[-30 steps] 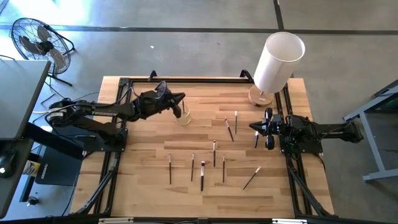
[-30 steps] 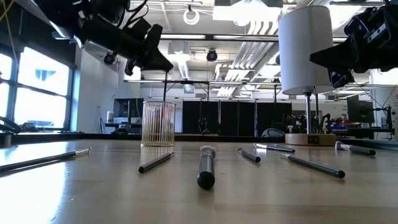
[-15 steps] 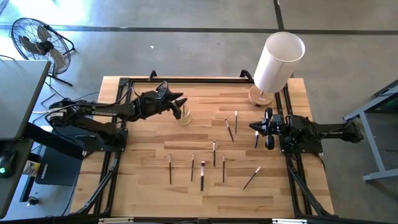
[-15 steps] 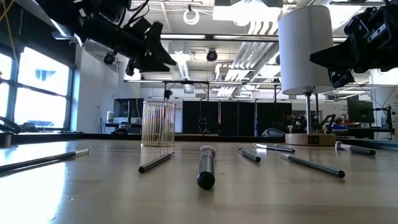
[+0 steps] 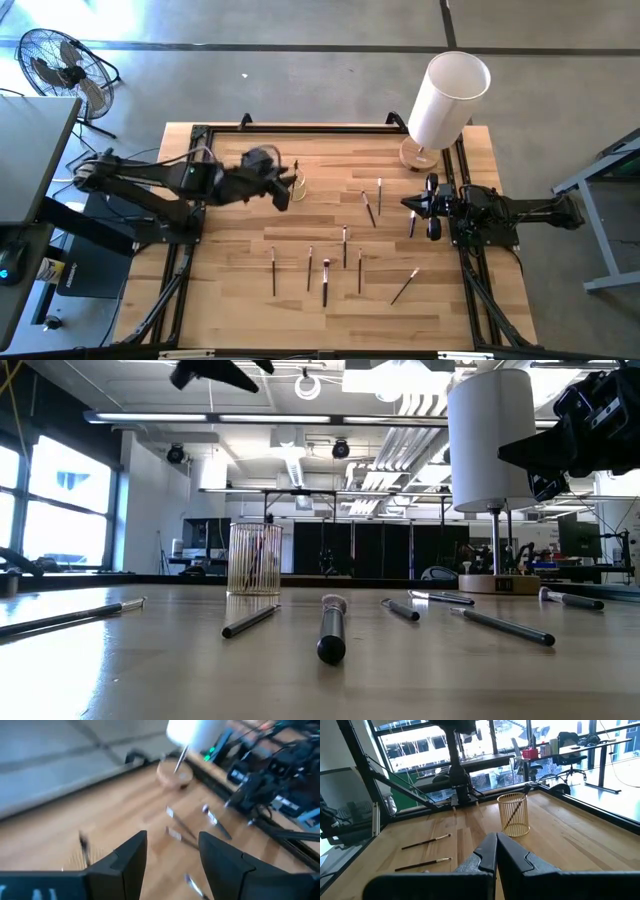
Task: Put items in baskets/containers
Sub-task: Put the makeup brush into the wire organizer
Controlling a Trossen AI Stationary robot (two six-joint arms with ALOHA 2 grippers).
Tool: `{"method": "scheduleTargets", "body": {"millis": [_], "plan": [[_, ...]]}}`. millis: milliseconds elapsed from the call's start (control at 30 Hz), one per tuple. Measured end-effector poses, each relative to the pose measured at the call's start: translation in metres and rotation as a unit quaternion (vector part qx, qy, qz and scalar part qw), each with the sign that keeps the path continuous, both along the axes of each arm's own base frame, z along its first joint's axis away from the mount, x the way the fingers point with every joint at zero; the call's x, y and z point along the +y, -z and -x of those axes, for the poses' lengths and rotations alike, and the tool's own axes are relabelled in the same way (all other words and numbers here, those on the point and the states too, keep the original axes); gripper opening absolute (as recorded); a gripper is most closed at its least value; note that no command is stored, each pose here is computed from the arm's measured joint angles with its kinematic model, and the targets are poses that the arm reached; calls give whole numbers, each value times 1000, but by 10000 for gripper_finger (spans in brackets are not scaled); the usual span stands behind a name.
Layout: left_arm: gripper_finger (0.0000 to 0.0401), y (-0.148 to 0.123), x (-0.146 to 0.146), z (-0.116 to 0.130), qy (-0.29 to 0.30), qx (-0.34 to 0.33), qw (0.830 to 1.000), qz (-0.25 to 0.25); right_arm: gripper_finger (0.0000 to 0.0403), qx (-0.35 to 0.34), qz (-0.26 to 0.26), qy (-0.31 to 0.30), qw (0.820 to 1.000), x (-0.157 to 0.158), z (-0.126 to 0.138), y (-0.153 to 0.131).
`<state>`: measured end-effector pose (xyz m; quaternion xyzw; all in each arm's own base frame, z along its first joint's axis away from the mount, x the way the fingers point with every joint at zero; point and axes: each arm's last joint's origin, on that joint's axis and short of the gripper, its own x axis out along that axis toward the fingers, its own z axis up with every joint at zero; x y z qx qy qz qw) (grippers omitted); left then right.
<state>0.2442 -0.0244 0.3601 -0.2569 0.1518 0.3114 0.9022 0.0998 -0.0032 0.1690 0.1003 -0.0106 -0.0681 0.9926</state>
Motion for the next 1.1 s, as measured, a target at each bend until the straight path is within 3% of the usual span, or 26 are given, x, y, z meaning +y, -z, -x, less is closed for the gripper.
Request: {"method": "scheduleTargets", "body": {"millis": [100,233,467,700,867,933,1033,1100], "plan": [[177,4,-18,-5,-29,10,997,72,5,0,0,0,1000,0,0,0],[172,30,-40,-12,-68,69,982,164,5,1,0,0,1000,0,0,0],[139,96,-59,-31,-138,265,908,295,5,4,0,0,1000,0,0,1],[128,137,-60,-52,-148,354,863,328,5,4,0,-1,1000,0,0,1],[128,150,-50,-61,-138,373,859,323,5,4,0,-1,1000,0,0,1],[128,156,-45,-67,-133,352,863,336,5,4,0,-1,1000,0,0,1],[128,173,-39,-56,-151,378,848,338,5,4,0,-1,1000,0,0,1],[128,178,-40,-57,-140,362,851,355,5,4,0,-1,1000,0,-1,1]]}}
